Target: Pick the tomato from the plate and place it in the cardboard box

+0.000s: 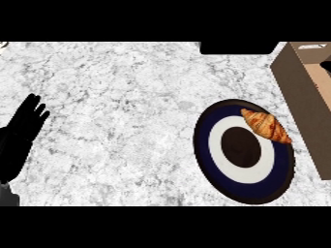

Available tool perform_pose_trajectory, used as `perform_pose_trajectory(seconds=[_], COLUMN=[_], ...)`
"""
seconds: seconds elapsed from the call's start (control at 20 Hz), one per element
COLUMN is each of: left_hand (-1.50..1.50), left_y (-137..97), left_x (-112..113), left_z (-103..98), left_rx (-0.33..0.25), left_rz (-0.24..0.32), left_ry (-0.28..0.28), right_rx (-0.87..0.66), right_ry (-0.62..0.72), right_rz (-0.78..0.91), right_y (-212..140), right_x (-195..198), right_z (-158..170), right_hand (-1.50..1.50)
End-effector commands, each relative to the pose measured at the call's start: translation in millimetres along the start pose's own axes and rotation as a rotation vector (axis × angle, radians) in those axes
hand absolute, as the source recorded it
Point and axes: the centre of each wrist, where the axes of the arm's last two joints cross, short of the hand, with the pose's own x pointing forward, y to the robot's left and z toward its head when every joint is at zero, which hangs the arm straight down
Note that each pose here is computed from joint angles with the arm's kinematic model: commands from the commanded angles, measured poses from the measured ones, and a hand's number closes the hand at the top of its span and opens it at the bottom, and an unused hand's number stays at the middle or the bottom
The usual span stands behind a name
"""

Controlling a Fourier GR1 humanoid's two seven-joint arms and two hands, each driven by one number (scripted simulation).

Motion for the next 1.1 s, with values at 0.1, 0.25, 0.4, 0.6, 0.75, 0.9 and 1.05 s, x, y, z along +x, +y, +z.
perform_pose_trajectory(seconds=[0.1,0.25,0.4,0.6,0.75,0.9,1.05], left_hand=[0.00,0.00,0.00,0.00,0.00,0.00,0.00], left_y=[4,14,11,-8,4,21,-18], left_x=[-6,-7,5,-5,2,-8,-6], left_z=[-5,7,-2,-1,9,5,5], left_rx=[0.001,0.003,0.017,0.012,0.010,-0.005,-0.011], left_rz=[-0.005,0.016,0.004,0.002,0.003,-0.004,0.006], left_ry=[-0.007,0.017,-0.005,0.016,0.007,-0.004,0.007], right_rx=[-0.113,-0.115,-0.137,-0.084,-0.086,-0.067,-0.083], right_ry=[0.023,0.044,0.042,0.031,0.000,0.006,0.001], right_rz=[-0.208,-0.209,-0.251,-0.265,-0.262,-0.261,-0.247], right_y=[-45,-62,-96,-135,-160,-172,-183], right_x=[-31,-55,-75,-89,-96,-99,-103], right_z=[-2,20,14,20,30,33,13], right_hand=[-1.50,-1.50,-1.50,-1.50,-1.50,-1.50,-1.50])
